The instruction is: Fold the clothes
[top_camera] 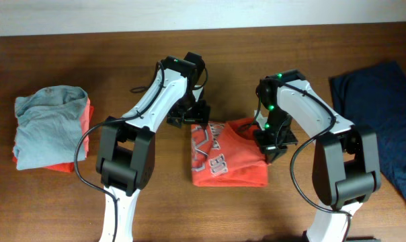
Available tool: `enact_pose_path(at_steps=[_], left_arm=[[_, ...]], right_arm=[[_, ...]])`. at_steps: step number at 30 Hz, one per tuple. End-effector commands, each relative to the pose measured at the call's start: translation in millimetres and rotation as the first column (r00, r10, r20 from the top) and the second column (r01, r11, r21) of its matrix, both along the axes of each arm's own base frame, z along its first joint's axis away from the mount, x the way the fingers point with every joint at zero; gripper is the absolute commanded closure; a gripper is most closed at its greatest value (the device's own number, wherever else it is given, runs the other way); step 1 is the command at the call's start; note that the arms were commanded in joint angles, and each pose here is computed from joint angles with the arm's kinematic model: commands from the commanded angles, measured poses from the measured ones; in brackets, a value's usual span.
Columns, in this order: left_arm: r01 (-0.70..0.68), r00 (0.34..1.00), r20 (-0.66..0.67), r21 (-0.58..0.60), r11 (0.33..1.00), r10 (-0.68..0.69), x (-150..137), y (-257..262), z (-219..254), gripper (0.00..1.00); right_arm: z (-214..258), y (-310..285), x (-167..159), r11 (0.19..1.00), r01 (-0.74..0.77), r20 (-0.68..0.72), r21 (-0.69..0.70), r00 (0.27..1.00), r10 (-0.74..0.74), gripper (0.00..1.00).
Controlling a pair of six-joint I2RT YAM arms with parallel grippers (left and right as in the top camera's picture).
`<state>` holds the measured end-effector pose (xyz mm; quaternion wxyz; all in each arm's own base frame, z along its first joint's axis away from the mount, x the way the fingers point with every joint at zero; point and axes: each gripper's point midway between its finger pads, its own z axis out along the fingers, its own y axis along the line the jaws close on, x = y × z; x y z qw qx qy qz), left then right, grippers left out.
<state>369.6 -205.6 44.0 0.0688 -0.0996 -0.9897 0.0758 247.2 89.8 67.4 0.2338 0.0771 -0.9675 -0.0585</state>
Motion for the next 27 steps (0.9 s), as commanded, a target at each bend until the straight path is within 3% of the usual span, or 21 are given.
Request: enact_pose_path(at_steps=[1, 5, 9, 12, 18, 25, 27], left_arm=[[0.017, 0.999, -0.050, 0.005, 1.000, -0.017, -6.0, -1.3, -19.2, 0.23], [0.025, 0.996, -0.086, 0.016, 1.000, -0.024, -12.7, -2.8, -29.0, 0.23], [0.032, 0.995, -0.090, 0.019, 0.999, -0.030, -14.8, -4.5, -29.7, 0.24], [0.033, 0.995, -0.090, 0.018, 0.999, -0.031, -14.8, -4.9, -29.7, 0.24], [0.033, 0.995, -0.091, 0.019, 0.999, -0.031, -15.1, -4.7, -29.6, 0.24], [0.032, 0.996, -0.088, 0.018, 0.999, -0.031, -14.4, -5.0, -29.8, 0.24], [0.032, 0.996, -0.089, 0.019, 0.999, -0.031, -14.6, -4.9, -29.7, 0.24]], right_arm=[[-0.7, -24.0, -5.6, 0.990, 0.011, -0.026, -0.142, 1.000, -0.015, 0.91], [5.2, -27.1, -22.6, 0.987, -0.002, -0.100, -0.159, 0.995, -0.014, 0.90], [2.0, -35.9, -38.6, 0.980, -0.028, -0.158, -0.195, 0.987, -0.003, 0.73], [-1.3, -41.2, -41.8, 0.976, -0.040, -0.165, -0.216, 0.986, 0.004, 0.75], [3.7, -34.1, -12.1, 0.984, -0.020, -0.019, -0.180, 1.000, 0.017, 0.75], [17.7, -10.9, 34.2, 0.998, -0.046, 0.172, -0.045, 0.984, 0.053, 0.49], [13.8, -5.3, 40.0, 0.999, -0.039, 0.192, -0.017, 0.980, 0.042, 0.49]])
